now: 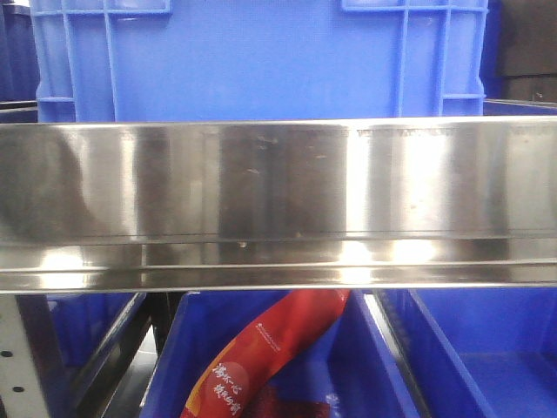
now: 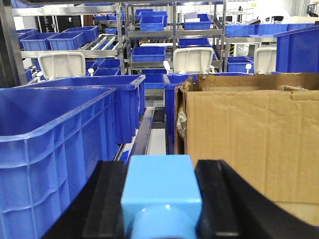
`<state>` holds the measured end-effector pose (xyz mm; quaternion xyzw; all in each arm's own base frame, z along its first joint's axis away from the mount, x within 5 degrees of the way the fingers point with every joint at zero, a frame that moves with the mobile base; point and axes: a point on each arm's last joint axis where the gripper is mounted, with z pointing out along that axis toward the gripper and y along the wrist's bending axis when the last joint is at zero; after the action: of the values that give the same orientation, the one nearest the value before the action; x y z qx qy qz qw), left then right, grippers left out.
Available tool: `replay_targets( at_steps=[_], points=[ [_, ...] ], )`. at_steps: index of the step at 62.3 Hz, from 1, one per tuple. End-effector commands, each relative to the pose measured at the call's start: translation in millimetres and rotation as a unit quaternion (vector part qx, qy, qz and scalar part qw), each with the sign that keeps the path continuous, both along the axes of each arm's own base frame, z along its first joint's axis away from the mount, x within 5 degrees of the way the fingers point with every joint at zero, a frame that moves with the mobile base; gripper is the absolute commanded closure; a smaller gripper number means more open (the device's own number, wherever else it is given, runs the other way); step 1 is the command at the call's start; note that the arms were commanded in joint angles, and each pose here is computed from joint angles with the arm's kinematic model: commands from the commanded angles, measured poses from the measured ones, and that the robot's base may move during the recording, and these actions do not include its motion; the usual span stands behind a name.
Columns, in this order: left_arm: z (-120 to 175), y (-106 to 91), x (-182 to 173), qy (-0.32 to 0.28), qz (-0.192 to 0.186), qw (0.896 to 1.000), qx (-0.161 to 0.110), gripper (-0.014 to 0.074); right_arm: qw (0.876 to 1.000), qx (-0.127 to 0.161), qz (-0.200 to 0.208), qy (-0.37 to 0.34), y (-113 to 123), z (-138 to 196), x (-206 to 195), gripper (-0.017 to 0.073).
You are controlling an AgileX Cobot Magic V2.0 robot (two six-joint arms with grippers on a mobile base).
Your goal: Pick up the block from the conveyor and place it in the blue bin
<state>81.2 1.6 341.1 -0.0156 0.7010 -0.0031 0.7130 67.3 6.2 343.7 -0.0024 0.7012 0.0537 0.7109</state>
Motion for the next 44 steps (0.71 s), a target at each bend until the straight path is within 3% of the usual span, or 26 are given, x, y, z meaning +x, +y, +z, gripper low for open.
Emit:
replay_targets(
  at_steps=[1, 13, 18, 21, 32, 44],
  points=[
    [3, -0.5, -1, -0.016, -0.003, 1.000, -0.001, 0.0705, 1.000, 0.002, -0.002, -0.017, 0, 5, -1, 0.0715],
    [7, -1.0, 0, -0.026, -0.007, 1.000, -0.016, 0.0705, 0.999, 0.006, -0.006, -0.049, -1, 11, 1, 0.0715],
    [14, -1.4, 3, -0.002, -0.009, 1.000, -0.018, 0.0705, 0.997, 0.009, -0.010, -0.079, -2, 24, 7, 0.0715],
    [23, -2.1, 6, 0.004, -0.012, 1.000, -0.006, 0.0705, 0.997, 0.007, -0.011, -0.082, -1, 34, 12, 0.0715],
    [60, -8.7, 20, -0.016, -0.041, 0.996, 0.078, 0.0705, 0.998, 0.006, -0.003, -0.067, 1, 62, 40, 0.0715],
    [85, -29.5, 44, -0.021, -0.116, 0.990, 0.076, 0.0705, 0.996, 0.009, 0.068, -0.054, 25, 91, 77, 0.0715]
  ],
)
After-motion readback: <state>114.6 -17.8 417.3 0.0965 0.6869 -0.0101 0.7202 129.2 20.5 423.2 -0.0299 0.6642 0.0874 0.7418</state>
